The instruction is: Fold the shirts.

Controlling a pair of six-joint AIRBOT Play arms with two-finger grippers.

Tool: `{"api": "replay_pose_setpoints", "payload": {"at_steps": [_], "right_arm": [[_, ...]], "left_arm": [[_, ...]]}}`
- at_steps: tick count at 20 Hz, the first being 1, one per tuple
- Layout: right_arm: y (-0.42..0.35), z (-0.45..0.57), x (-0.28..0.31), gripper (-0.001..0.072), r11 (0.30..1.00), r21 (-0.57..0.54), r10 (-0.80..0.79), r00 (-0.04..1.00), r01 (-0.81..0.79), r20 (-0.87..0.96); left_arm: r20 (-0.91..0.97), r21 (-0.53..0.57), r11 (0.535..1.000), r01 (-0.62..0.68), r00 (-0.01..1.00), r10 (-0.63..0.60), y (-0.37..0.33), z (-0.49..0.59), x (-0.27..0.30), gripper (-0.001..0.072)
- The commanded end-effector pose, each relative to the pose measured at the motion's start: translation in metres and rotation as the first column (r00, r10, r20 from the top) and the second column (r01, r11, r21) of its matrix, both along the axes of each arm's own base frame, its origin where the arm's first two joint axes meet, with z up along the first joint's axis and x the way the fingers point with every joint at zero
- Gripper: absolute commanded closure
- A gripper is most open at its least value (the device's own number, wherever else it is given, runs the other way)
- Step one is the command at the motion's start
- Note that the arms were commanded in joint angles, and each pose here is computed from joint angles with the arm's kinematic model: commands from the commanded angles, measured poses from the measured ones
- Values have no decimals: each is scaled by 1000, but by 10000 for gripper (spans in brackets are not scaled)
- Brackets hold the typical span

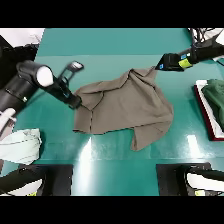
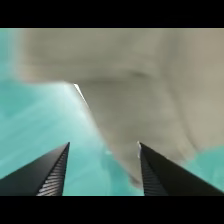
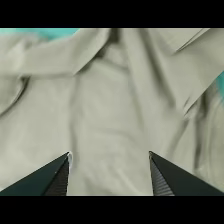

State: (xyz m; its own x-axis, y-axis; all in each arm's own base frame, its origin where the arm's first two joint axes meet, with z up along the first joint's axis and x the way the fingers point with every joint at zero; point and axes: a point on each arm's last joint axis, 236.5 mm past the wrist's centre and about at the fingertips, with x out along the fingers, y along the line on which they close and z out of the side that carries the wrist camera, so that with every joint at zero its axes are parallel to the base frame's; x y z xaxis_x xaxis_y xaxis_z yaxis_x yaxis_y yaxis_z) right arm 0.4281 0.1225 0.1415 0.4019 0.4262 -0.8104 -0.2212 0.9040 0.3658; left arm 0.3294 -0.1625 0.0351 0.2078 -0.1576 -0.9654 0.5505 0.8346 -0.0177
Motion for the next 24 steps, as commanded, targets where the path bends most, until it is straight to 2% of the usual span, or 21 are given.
{"api": "replay_pose_setpoints", "payload": {"at_steps": [1,4,7,12,17,24], "right_arm": [[-1,0,-33,156,1000,-1,7,1000,-7,5],[-5,-6,-49,156,1000,6,-21,999,21,28],[-7,-13,-63,156,999,11,-38,999,38,39],[-8,-12,-75,156,999,15,-41,998,41,51],[-7,-10,-76,156,999,16,-41,998,40,56],[-7,-10,-76,156,999,16,-41,998,40,55]], "left_arm": [[-109,33,986,161,982,-157,-22,-34,-63,210],[-165,115,951,286,950,-265,-25,-70,-100,210],[-142,182,917,354,933,-332,-24,-81,-104,209],[-95,161,916,367,930,-356,-32,-87,-97,209],[-80,201,894,400,916,-392,-22,-105,-95,210],[12,188,926,327,942,-335,-30,-101,-76,212]]}}
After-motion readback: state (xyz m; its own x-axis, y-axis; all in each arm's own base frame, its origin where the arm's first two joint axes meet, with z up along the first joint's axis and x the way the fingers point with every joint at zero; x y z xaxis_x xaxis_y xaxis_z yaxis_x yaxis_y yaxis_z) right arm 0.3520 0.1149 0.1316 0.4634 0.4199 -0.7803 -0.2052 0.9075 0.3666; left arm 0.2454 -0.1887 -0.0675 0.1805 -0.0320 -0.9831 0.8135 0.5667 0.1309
